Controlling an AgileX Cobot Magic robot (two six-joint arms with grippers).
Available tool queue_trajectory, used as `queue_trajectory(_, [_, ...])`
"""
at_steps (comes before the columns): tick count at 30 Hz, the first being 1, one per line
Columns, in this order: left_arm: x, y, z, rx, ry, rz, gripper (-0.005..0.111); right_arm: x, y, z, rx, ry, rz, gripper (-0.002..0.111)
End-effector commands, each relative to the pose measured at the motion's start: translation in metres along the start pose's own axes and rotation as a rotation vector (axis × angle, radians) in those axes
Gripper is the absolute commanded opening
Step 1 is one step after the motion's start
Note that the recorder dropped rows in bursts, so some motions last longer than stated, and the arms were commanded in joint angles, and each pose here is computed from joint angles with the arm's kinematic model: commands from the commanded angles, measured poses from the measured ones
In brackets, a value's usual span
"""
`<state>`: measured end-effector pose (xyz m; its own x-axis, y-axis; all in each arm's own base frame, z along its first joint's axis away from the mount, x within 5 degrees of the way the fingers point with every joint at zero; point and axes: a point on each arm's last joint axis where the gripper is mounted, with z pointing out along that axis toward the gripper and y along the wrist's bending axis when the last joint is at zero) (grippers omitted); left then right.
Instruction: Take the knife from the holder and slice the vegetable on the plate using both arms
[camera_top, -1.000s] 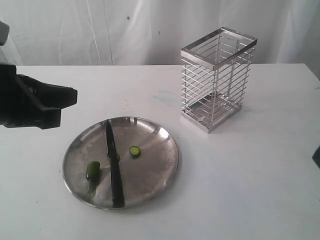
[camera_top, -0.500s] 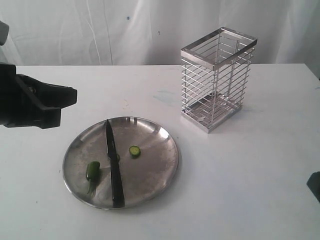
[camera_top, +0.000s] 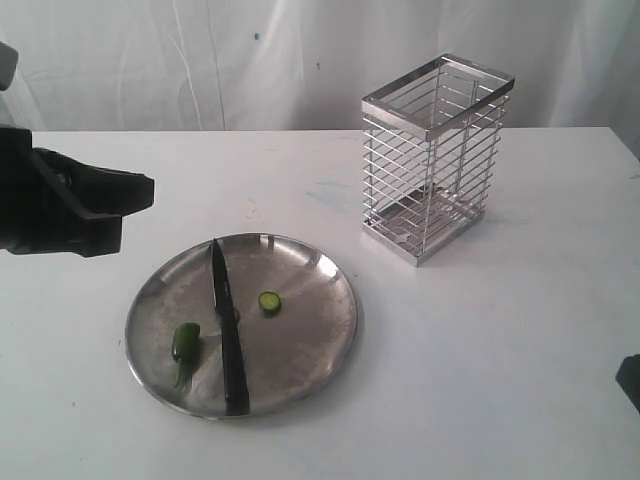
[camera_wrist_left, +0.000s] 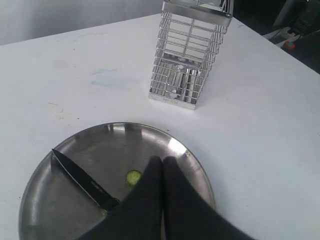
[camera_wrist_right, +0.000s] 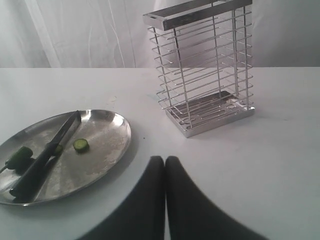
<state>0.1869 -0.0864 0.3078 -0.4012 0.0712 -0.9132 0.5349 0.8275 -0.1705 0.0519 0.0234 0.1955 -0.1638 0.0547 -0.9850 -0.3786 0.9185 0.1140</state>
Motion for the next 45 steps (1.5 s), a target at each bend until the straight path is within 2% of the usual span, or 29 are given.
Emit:
queue_trajectory(1, [0.002, -0.002, -0.002, 0.011, 0.000, -0.015, 0.000, 0.002, -0.001, 0.000, 0.011, -0.003, -0.001, 0.000])
queue_trajectory(9, [0.002, -0.002, -0.002, 0.011, 0.000, -0.015, 0.000, 0.002, -0.001, 0.000, 0.011, -0.003, -0.001, 0.000])
queue_trajectory(14, [0.010, -0.005, -0.028, -0.044, -0.087, 0.021, 0.000, 0.002, -0.001, 0.000, 0.011, -0.003, -0.001, 0.000])
queue_trajectory(15, [0.014, -0.004, -0.041, -0.099, -0.119, 0.116, 0.000, 0.002, -0.001, 0.000, 0.011, -0.003, -0.001, 0.000])
queue_trajectory(18, [0.030, -0.008, -0.069, -0.155, -0.157, 0.192, 0.000, 0.002, -0.001, 0.000, 0.011, -0.003, -0.001, 0.000])
queue_trajectory(20, [0.046, -0.007, -0.084, -0.204, -0.173, 0.189, 0.000, 0.002, -0.001, 0.000, 0.011, -0.003, -0.001, 0.000])
queue_trajectory(25, [0.093, 0.001, -0.103, -0.323, -0.214, 0.086, 0.000, 0.002, -0.001, 0.000, 0.011, -0.003, -0.001, 0.000])
queue_trajectory(32, [0.150, 0.005, -0.099, -0.319, -0.229, 0.059, 0.000, 0.002, -0.001, 0.000, 0.011, -0.003, -0.001, 0.000])
queue_trajectory(36, [0.173, 0.008, -0.092, -0.310, -0.214, 0.035, 0.000, 0.002, -0.001, 0.000, 0.011, -0.003, -0.001, 0.000])
queue_trajectory(40, [0.177, 0.007, -0.091, -0.301, -0.195, 0.035, 0.000, 0.002, -0.001, 0.000, 0.011, -0.003, -0.001, 0.000])
queue_trajectory(45, [0.178, 0.006, -0.090, -0.288, -0.167, 0.106, 0.000, 0.002, -0.001, 0.000, 0.011, -0.003, -0.001, 0.000])
